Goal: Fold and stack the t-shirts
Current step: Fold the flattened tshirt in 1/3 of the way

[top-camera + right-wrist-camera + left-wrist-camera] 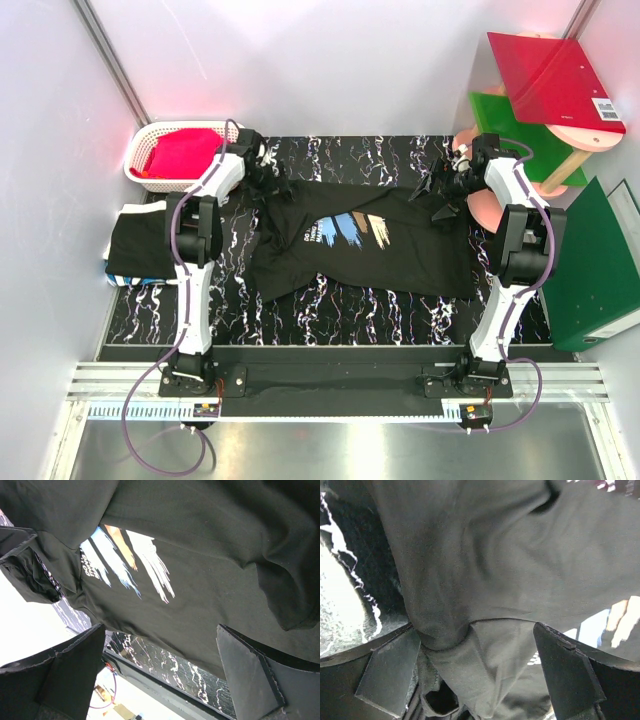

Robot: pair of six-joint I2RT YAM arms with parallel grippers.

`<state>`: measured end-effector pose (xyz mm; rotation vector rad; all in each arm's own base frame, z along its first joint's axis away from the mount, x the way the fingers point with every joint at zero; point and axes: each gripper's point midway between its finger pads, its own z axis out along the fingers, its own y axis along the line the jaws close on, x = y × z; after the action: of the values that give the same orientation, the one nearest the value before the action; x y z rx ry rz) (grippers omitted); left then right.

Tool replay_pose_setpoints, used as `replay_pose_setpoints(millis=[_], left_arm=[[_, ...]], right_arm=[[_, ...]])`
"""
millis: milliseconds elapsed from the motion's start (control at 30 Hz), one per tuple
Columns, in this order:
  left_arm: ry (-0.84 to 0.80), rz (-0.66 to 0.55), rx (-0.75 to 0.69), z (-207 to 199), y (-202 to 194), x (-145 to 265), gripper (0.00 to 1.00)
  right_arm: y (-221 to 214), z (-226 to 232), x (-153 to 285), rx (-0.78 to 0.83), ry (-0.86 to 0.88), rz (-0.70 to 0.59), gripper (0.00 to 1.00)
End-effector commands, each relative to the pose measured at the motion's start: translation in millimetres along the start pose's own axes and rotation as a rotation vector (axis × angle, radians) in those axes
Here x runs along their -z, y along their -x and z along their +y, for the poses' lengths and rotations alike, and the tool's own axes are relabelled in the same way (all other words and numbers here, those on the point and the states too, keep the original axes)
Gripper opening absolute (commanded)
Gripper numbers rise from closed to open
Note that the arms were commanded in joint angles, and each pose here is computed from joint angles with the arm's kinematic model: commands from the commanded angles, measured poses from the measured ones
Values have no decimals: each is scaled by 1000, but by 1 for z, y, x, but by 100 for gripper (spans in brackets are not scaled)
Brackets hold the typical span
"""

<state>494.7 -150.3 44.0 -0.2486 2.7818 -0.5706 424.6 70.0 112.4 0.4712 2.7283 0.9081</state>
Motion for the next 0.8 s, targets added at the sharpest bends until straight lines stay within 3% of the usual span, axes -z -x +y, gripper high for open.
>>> replay_pose_setpoints(millis=[0, 33, 67, 167, 467, 600, 767], left_arm=[[72, 18, -22, 14, -2, -14, 82], [63, 24, -20, 13, -3, -17, 71], [60, 36, -7, 14, -4, -23, 45], [25, 34, 10, 6, 3, -29, 3], [43, -36, 55, 27, 35, -12, 0], [89, -33, 75, 53, 31, -2, 0], [84, -31, 64, 55, 27, 9, 0]], right_arm=[[3, 12, 6, 39, 20, -18, 100], [2, 11, 6, 36, 19, -14, 100], [1, 11, 6, 37, 20, -12, 100], [-1, 9, 5, 34, 18, -6, 100], [-3, 7, 5, 33, 9, -5, 100], [-3, 5, 5, 31, -2, -10, 100], [4, -4, 5, 32, -63, -36, 100]])
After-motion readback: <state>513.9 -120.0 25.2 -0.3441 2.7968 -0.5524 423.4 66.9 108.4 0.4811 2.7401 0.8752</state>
